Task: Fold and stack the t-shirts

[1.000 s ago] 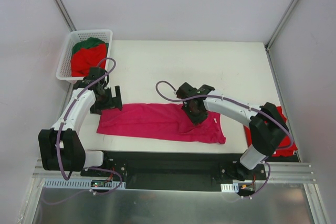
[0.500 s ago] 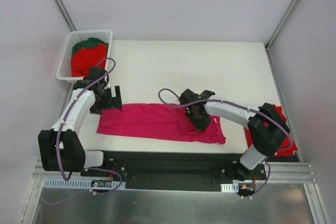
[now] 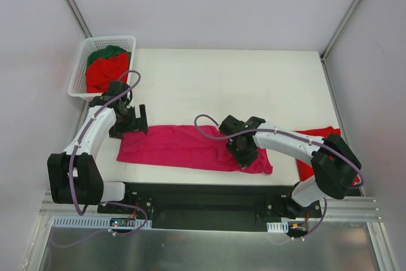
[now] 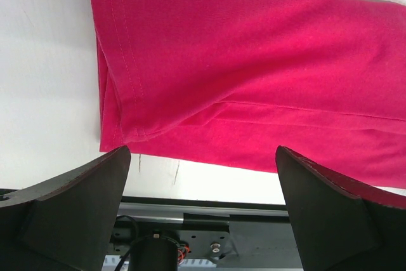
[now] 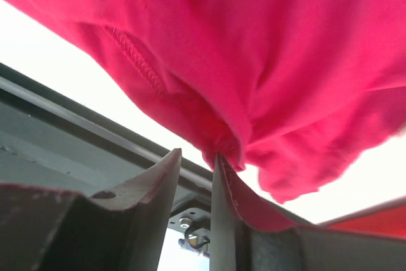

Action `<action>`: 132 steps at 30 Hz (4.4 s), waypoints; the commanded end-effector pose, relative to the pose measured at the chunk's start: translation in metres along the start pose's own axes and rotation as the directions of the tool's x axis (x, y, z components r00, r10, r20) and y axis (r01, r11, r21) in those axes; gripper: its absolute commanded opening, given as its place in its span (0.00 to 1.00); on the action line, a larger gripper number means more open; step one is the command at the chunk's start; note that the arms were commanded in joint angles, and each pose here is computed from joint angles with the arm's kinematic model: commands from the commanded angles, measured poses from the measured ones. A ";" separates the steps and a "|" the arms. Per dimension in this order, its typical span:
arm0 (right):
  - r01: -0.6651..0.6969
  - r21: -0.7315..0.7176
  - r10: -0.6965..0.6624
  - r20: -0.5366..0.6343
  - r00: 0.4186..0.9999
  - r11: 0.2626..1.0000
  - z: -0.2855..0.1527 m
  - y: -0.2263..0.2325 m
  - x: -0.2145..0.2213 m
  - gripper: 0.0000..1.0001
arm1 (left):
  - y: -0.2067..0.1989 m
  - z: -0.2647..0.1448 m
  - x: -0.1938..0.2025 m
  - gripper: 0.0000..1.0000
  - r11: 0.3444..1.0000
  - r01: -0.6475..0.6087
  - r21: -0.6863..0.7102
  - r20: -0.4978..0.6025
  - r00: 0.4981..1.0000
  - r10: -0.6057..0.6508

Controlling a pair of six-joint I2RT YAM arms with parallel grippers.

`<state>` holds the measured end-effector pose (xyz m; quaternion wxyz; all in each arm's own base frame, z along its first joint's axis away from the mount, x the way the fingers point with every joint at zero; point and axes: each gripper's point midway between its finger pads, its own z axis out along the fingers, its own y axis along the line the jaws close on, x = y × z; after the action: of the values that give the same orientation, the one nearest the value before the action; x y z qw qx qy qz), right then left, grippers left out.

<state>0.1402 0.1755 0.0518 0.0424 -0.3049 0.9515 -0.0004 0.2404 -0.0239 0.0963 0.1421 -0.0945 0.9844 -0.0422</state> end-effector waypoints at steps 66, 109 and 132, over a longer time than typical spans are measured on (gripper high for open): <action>0.017 -0.082 -0.020 -0.039 0.999 0.997 -0.010 0.030 0.011 0.02 | -0.007 -0.007 -0.009 0.99 0.999 -0.029 0.025 0.006 1.000 0.029; -0.051 -0.048 0.053 0.054 0.997 0.998 -0.015 0.004 -0.057 0.96 | 0.005 0.046 -0.044 0.99 0.987 -0.085 -0.140 -0.121 0.990 0.069; -0.080 -0.079 0.079 -0.010 0.997 0.994 0.006 0.003 -0.010 0.96 | 0.042 0.061 -0.034 0.52 0.962 -0.082 -0.262 -0.188 0.982 0.032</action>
<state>0.1528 0.1816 0.0361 0.0209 -0.2743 0.9613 0.0158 0.2881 0.0027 0.0430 0.0499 -0.0770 0.9943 0.0541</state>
